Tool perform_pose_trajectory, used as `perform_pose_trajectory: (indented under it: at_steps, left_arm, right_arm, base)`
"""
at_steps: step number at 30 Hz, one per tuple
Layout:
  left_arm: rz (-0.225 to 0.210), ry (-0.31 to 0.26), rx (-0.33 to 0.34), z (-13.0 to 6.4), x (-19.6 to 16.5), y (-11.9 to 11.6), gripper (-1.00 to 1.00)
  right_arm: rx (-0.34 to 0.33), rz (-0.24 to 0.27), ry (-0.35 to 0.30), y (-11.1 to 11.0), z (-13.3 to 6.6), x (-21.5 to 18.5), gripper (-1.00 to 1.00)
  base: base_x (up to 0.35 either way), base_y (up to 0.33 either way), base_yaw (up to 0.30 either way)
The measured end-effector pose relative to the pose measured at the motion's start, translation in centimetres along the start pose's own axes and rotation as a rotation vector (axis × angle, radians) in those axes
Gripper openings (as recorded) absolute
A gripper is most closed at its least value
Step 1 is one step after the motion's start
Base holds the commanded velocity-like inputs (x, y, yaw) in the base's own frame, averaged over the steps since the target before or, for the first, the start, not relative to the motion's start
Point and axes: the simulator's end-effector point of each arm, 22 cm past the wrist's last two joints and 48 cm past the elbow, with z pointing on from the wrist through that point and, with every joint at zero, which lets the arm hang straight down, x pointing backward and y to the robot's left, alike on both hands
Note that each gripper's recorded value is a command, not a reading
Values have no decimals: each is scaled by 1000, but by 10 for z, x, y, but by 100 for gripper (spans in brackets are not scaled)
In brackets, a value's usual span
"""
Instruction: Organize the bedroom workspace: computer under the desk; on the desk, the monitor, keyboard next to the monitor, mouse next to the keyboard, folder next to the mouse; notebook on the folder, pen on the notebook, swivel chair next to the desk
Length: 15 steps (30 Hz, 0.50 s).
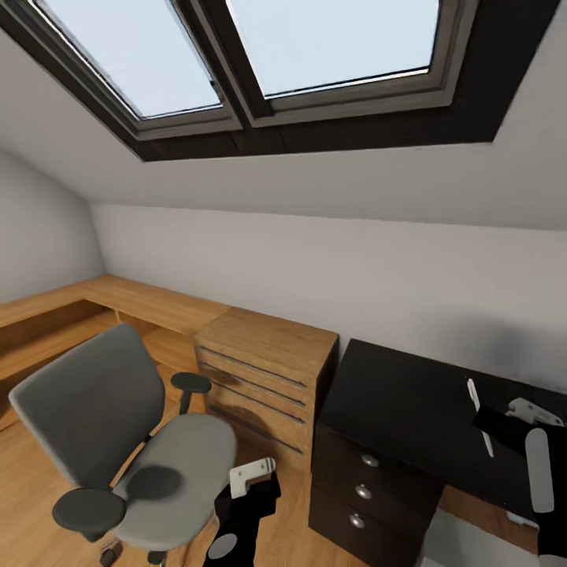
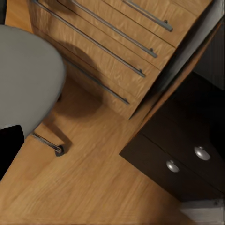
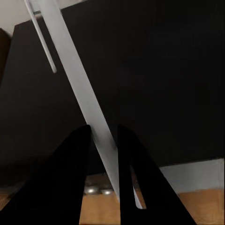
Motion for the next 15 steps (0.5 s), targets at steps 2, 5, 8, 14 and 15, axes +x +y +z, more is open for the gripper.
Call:
perform_pose_trajectory:
  at_steps: [2, 5, 8, 14, 15]
  left_arm:
    - [-1, 1, 0, -1, -1, 0, 100]
    - [-1, 2, 0, -3, -2, -1, 100]
    - [-2, 3, -1, -4, -2, -1, 100]
    - [3, 6, 0, -5, 0, -1, 100]
    - [5, 7, 1, -5, 1, -2, 100]
  right_arm:
    - [7, 11, 0, -4, -2, -1, -100]
    - [15, 25, -1, -10, -4, -3, -100]
    - [20, 32, -1, -13, -5, -3, -100]
    - [22, 38, 2, -16, -4, -2, -100]
    - [22, 38, 2, -16, -4, -2, -100]
  base:
    - [-325, 36, -259]
    - [-293, 18, -257]
    - [-148, 8, -252]
    - [-18, 1, -55]
    - [-3, 0, -9]
